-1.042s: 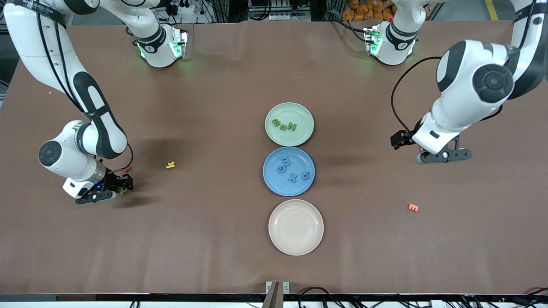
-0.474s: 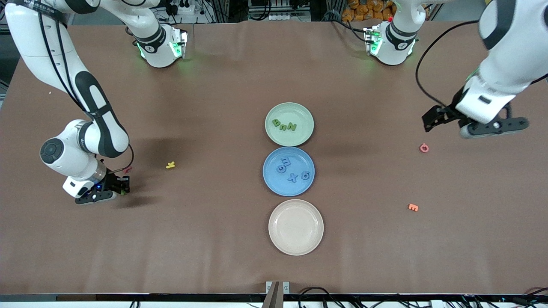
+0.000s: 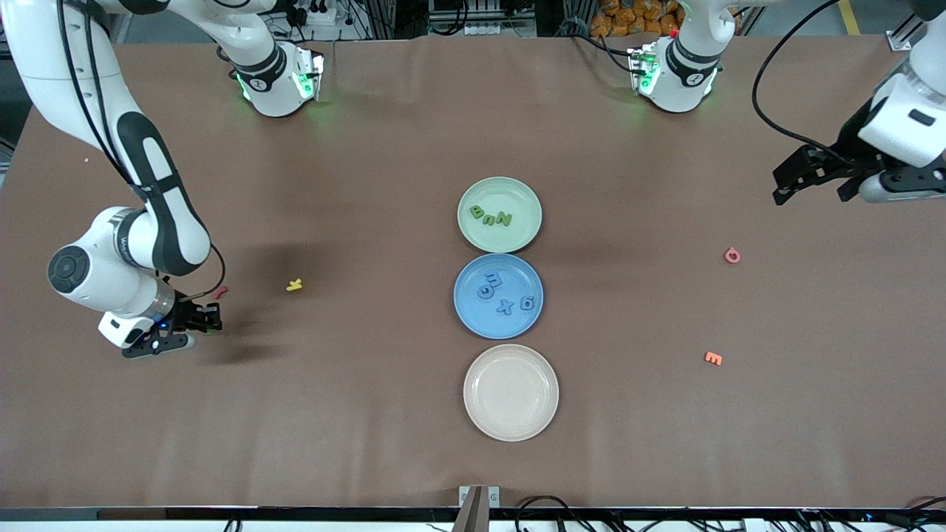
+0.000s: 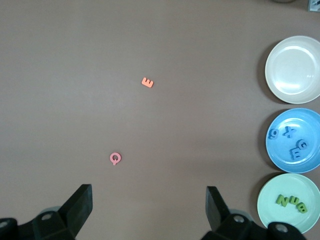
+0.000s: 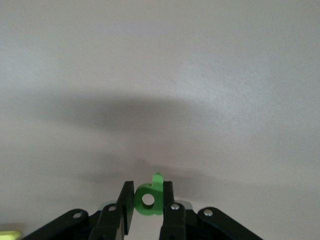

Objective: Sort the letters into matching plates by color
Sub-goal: 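Lift the d and carry it over the green plate with the right gripper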

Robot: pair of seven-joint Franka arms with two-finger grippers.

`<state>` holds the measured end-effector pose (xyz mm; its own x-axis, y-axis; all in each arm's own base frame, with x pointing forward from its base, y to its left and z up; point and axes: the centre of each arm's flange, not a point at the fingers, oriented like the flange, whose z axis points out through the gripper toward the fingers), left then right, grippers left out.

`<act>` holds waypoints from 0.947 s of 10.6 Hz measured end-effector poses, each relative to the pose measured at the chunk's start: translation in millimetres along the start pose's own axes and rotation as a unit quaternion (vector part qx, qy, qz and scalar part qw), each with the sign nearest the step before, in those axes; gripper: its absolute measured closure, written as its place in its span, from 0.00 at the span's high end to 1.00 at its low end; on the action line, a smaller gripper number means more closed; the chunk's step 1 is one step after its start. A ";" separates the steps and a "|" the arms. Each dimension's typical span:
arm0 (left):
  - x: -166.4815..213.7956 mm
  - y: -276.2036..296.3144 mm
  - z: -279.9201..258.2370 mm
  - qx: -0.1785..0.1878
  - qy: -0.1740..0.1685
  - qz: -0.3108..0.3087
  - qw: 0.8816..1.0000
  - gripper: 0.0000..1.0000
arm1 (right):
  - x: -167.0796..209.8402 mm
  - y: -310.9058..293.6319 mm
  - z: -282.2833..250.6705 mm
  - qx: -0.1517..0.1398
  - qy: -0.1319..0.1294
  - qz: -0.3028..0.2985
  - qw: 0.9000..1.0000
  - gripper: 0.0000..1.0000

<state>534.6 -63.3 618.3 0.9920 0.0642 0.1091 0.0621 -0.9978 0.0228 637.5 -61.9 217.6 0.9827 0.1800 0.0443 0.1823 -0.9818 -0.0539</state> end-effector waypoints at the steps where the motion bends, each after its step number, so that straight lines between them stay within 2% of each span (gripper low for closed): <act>1: 1.5 -3.5 -3.3 -0.001 0.003 0.005 1.000 1.00 | 7.9 -11.1 -10.4 0.003 -0.001 0.009 1.000 0.27; 3: 5.4 0.9 1.7 0.003 0.000 0.016 1.000 1.00 | 17.3 -26.6 -18.2 0.004 0.003 0.021 1.000 0.27; 7: 28.4 3.3 -6.5 -0.001 0.016 0.034 0.999 1.00 | 41.6 -74.5 -42.0 0.015 -0.018 0.092 0.995 0.27; 10: 26.1 4.3 -12.3 0.001 0.002 0.038 0.999 1.00 | 50.3 -133.7 -46.7 0.023 -0.023 0.143 0.989 0.27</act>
<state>559.4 -65.8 633.4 0.9934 -0.0119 0.1144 -0.0134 -0.9998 0.0128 660.9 75.6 273.6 0.9947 -0.1004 -0.0239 -0.1023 -0.9893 -0.1035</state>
